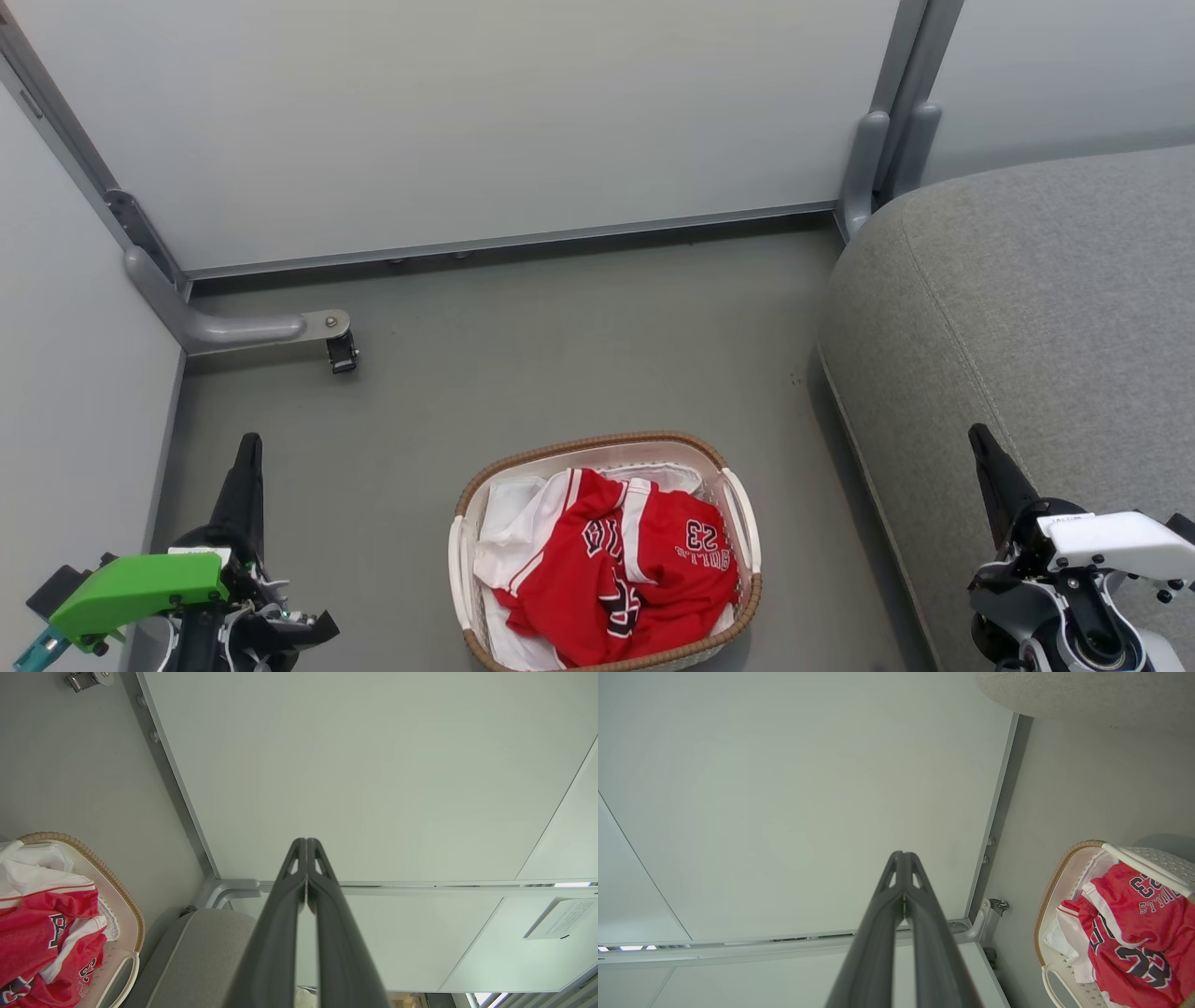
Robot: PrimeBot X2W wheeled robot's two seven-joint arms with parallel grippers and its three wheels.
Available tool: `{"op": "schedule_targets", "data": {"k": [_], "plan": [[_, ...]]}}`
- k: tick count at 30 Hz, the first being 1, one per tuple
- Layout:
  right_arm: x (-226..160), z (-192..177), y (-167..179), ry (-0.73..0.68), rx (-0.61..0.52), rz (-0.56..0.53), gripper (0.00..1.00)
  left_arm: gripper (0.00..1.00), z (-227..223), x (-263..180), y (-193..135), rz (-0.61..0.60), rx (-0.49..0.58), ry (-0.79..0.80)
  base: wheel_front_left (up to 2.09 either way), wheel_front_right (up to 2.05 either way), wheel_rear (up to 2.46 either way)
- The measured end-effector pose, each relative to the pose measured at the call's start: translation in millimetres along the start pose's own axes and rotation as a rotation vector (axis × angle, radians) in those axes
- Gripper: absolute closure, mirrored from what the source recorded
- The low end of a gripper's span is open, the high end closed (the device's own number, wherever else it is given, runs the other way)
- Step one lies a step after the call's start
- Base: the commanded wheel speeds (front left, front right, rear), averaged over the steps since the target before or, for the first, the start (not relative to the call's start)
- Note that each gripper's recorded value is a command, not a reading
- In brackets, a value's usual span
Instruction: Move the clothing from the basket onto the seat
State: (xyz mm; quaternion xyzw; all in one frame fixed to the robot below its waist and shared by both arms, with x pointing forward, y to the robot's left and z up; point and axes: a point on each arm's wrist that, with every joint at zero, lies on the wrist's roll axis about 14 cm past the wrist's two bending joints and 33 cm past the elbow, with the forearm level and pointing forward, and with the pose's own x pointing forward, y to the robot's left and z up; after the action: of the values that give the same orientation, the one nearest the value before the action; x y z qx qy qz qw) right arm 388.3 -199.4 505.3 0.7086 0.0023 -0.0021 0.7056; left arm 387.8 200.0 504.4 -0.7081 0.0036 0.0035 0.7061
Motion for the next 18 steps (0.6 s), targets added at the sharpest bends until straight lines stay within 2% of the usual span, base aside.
{"op": "schedule_targets", "data": {"k": [18], "plan": [[0.0,0.0,0.0,0.000,0.000,0.000,1.00,1.00,0.0,0.0,0.0,0.000,0.000,0.000,0.00,0.00,0.00]]}}
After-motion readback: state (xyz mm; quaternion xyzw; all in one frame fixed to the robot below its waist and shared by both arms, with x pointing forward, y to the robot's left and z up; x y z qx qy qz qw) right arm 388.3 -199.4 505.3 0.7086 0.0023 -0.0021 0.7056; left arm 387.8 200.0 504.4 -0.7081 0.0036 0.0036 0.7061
